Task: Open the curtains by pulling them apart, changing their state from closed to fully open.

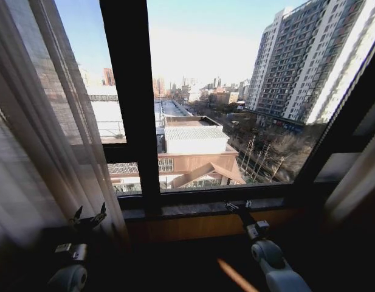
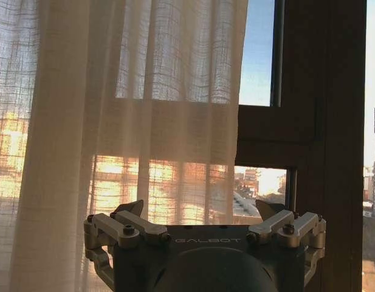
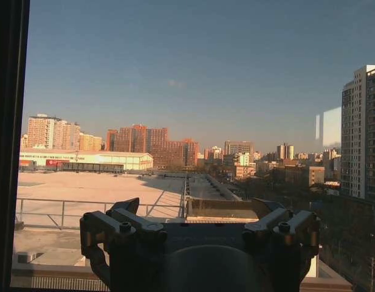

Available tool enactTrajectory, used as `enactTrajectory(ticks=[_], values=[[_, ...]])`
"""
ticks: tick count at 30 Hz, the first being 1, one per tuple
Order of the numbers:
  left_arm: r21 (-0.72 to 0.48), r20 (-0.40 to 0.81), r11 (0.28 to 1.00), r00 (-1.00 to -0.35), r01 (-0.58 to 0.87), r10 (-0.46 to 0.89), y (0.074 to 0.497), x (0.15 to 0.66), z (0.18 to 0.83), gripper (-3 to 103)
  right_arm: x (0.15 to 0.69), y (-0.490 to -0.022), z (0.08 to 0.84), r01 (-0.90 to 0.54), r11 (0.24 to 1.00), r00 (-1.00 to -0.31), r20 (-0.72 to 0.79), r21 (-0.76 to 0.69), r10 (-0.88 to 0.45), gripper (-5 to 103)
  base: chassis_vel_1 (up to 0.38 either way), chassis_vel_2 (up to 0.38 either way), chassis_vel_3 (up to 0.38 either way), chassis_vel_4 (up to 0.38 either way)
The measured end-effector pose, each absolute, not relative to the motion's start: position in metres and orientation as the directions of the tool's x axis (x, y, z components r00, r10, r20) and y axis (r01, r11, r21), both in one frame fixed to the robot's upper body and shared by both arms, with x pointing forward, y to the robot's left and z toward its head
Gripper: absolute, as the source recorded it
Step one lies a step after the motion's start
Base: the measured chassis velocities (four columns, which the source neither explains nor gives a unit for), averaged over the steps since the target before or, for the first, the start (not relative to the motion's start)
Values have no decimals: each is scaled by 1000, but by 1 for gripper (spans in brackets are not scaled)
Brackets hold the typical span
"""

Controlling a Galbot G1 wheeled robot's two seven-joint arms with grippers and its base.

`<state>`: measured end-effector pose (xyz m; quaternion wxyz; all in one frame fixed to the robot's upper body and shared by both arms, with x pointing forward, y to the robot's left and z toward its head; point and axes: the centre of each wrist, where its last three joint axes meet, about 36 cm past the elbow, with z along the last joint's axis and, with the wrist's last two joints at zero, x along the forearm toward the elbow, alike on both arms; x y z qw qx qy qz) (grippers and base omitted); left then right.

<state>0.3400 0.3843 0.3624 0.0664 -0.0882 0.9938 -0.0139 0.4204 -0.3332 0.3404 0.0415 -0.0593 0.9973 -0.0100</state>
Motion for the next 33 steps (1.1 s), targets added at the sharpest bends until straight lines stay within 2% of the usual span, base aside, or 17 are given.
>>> enactTrajectory(ticks=[33], values=[[-40,-129,984,-976,-173,-177,384,340,362,100,420,-333,340,-117,993,-990,-82,-25,-119,100,1,1,-2,0]])
